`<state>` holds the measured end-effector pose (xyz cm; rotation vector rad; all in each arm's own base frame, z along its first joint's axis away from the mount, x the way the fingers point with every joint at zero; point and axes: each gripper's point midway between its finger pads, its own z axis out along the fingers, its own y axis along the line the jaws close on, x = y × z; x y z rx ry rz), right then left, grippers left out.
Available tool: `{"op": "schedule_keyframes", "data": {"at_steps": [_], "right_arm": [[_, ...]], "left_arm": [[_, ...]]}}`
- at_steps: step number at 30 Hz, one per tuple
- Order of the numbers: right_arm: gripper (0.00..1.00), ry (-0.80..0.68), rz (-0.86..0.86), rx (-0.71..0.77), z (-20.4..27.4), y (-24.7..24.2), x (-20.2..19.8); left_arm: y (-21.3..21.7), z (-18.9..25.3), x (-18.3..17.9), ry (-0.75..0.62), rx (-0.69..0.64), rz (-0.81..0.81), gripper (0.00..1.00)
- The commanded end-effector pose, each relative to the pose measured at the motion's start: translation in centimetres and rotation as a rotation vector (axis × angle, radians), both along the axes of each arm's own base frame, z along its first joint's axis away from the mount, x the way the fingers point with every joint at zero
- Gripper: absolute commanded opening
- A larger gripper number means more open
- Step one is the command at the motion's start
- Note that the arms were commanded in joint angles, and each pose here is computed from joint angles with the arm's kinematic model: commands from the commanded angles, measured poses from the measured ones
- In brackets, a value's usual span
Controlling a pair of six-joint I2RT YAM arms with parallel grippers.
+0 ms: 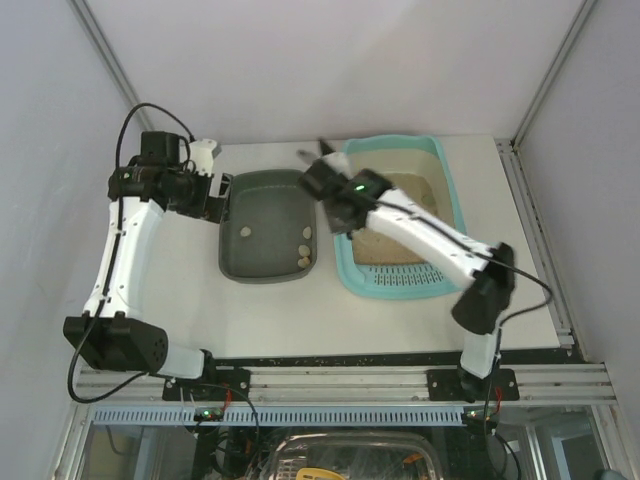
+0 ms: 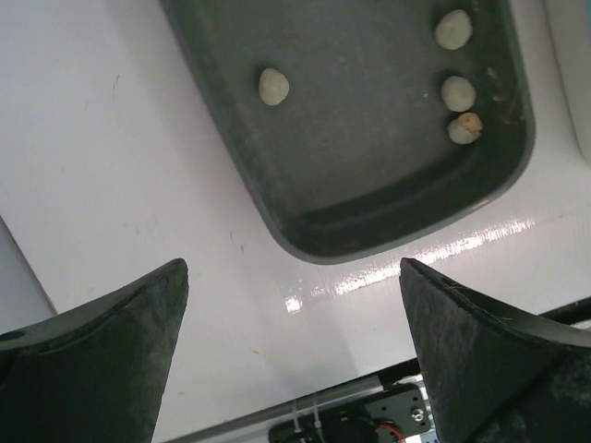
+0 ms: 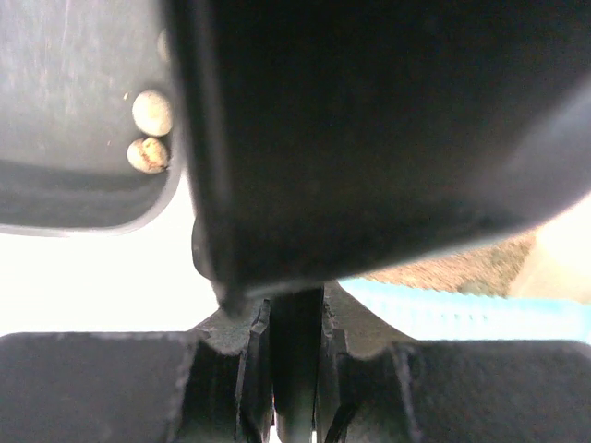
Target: Clean the litter box
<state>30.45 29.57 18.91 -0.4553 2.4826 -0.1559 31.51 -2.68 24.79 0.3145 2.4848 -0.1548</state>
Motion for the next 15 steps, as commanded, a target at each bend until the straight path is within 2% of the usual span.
{"op": "schedule_keyframes", "data": {"at_steps": [1,7,11,12,15], "right_arm": [[0.00,0.048,-0.142,0.195,5.1,-5.5,-1.8],[0.00,0.253,-0.364,0.188,-0.1,-13.2,-2.6],[0.00,0.383,-0.450,0.090,-2.9,-16.4,-2.2],[0.00,0.398,-0.465,0.064,-3.3,-17.0,-1.8],[0.00,0.431,-0.484,-0.035,-4.4,-18.4,-0.3]], "left_arm": [[-2.9,2.1,0.9,-0.020,0.010,-0.217,1.00],[-7.1,4.4,7.1,-0.084,-0.182,-0.188,1.00],[-10.3,6.8,11.7,-0.141,-0.347,-0.156,1.00],[-11.1,7.8,12.6,-0.166,-0.367,-0.171,1.00],[-13.4,7.3,14.5,-0.156,-0.400,-0.211,1.00]]}}
